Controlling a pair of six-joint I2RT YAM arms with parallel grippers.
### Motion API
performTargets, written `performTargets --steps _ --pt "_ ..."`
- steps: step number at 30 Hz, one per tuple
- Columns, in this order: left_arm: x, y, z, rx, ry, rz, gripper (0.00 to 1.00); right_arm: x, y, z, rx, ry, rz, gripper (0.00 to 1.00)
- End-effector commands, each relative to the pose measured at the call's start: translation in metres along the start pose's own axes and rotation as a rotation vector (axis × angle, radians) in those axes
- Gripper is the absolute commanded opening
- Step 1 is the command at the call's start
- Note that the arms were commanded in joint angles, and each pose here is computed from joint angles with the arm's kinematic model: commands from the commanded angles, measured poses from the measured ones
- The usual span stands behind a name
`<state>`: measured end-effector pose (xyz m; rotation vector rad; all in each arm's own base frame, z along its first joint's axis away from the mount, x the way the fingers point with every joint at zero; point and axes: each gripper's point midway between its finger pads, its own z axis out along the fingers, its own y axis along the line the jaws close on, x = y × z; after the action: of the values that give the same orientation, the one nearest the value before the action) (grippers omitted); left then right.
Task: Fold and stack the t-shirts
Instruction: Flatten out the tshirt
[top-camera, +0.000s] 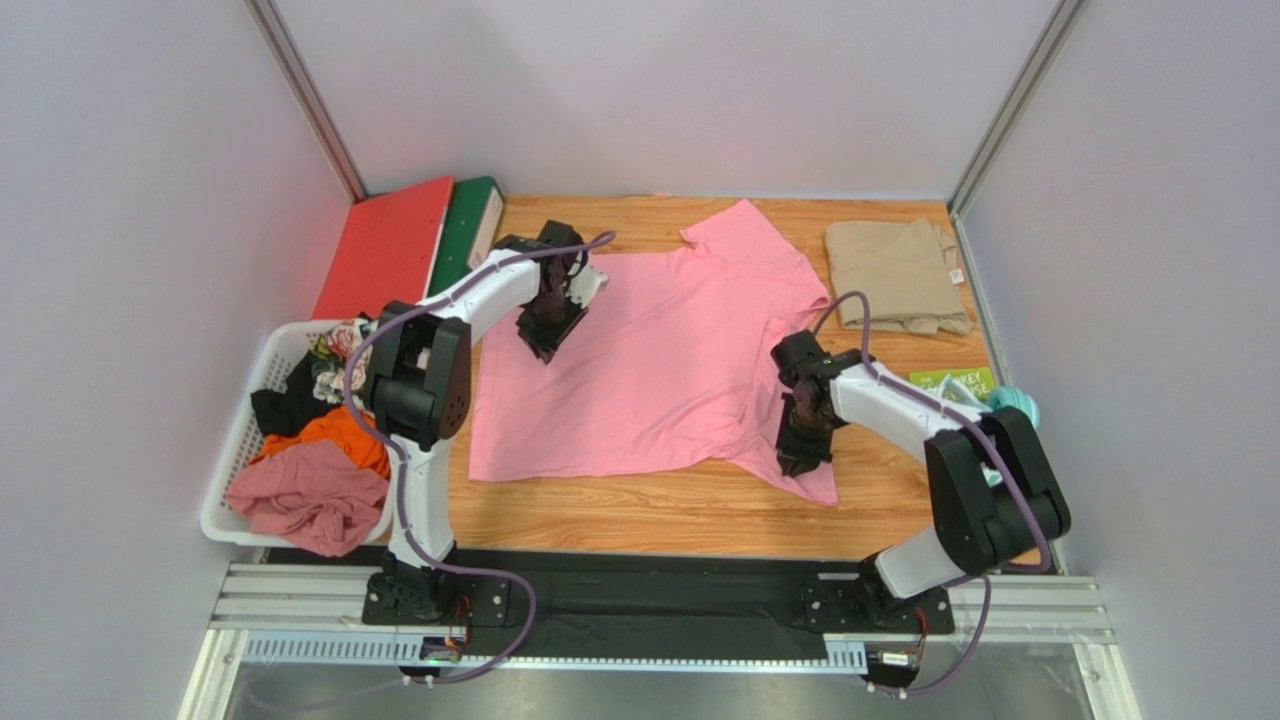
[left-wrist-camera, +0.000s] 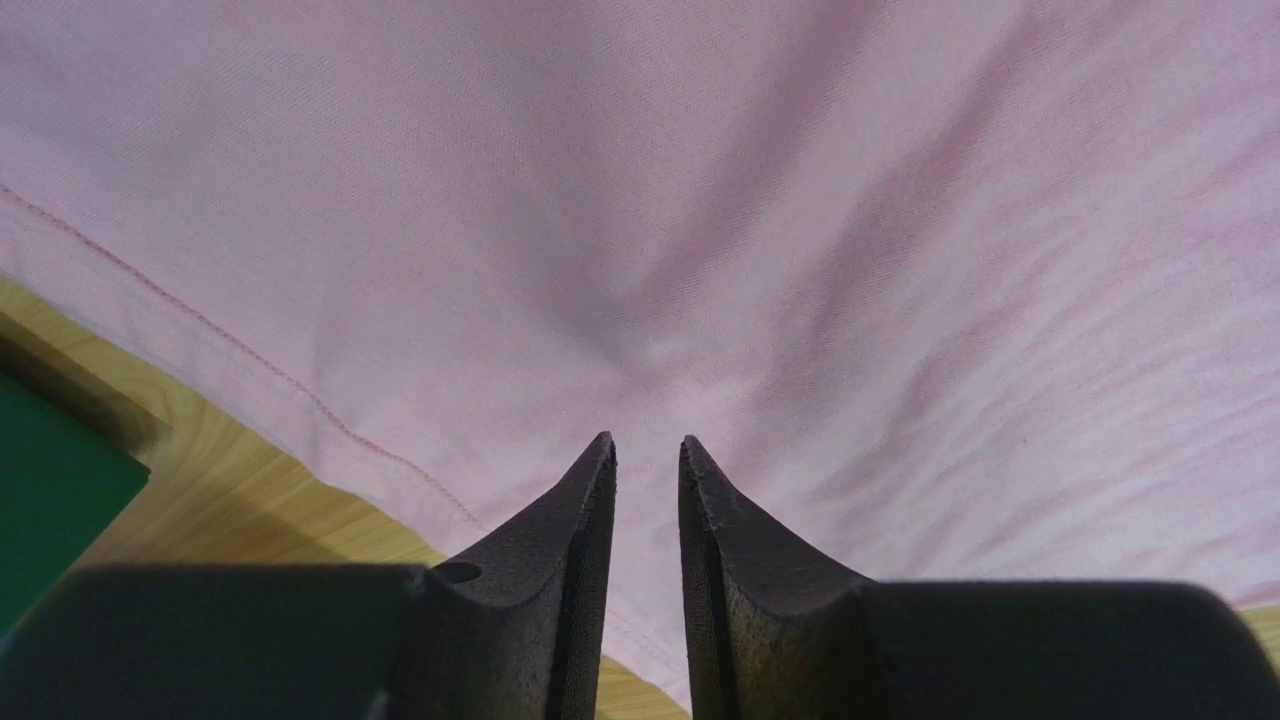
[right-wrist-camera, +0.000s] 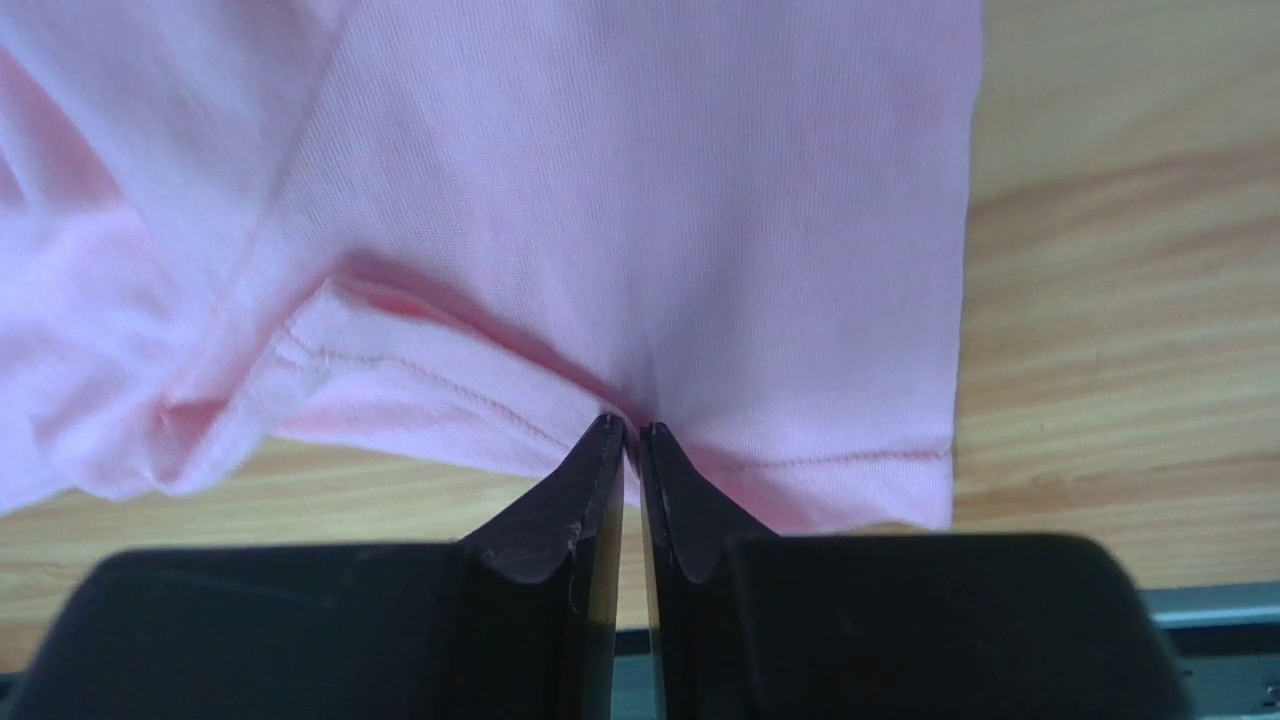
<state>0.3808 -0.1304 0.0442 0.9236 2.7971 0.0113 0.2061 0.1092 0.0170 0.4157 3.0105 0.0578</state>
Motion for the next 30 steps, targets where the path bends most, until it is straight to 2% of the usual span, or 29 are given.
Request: performTargets --steps 1,5,13,15,16,19,20,22,24,30 --pt "-0.006 0.005 -0.003 -0.03 -0.023 -0.001 0.29 0.023 -0.009 -0.015 -0.006 -0.015 0.024 0.14" --pt "-0.008 0.006 -0.004 -0.034 -0.03 0.002 0.29 0.052 -0.016 -0.026 -0.003 -0.001 0.018 0.14" --pt "-0.007 0.01 -0.004 -0.053 -0.029 0.009 0.28 0.091 -0.013 -0.053 -0.125 0.011 0.035 0.16" --pt "-0.008 0.01 -0.004 -0.052 -0.031 0.006 0.28 0.078 -0.013 -0.06 -0.115 -0.049 0.01 0.2" --pt "-0.008 0.009 -0.004 -0.049 -0.032 0.005 0.28 0.059 -0.008 -0.071 -0.111 -0.12 -0.002 0.24" --pt "-0.01 0.009 -0.006 -0.046 -0.038 0.0 0.28 0.018 0.013 -0.079 -0.088 -0.193 -0.077 0.3" --pt "-0.01 0.009 -0.007 -0.047 -0.036 0.0 0.28 0.011 0.018 -0.069 -0.049 -0.163 -0.101 0.31" --pt "-0.009 0.009 -0.008 -0.05 -0.035 0.0 0.28 -0.012 0.035 -0.07 -0.038 -0.186 -0.153 0.31" --pt "-0.008 0.009 -0.007 -0.051 -0.035 -0.005 0.28 -0.019 0.043 -0.053 0.001 -0.141 -0.188 0.29" --pt "-0.006 0.007 -0.008 -0.044 -0.032 -0.005 0.28 -0.032 0.055 -0.033 0.012 -0.132 -0.223 0.28"
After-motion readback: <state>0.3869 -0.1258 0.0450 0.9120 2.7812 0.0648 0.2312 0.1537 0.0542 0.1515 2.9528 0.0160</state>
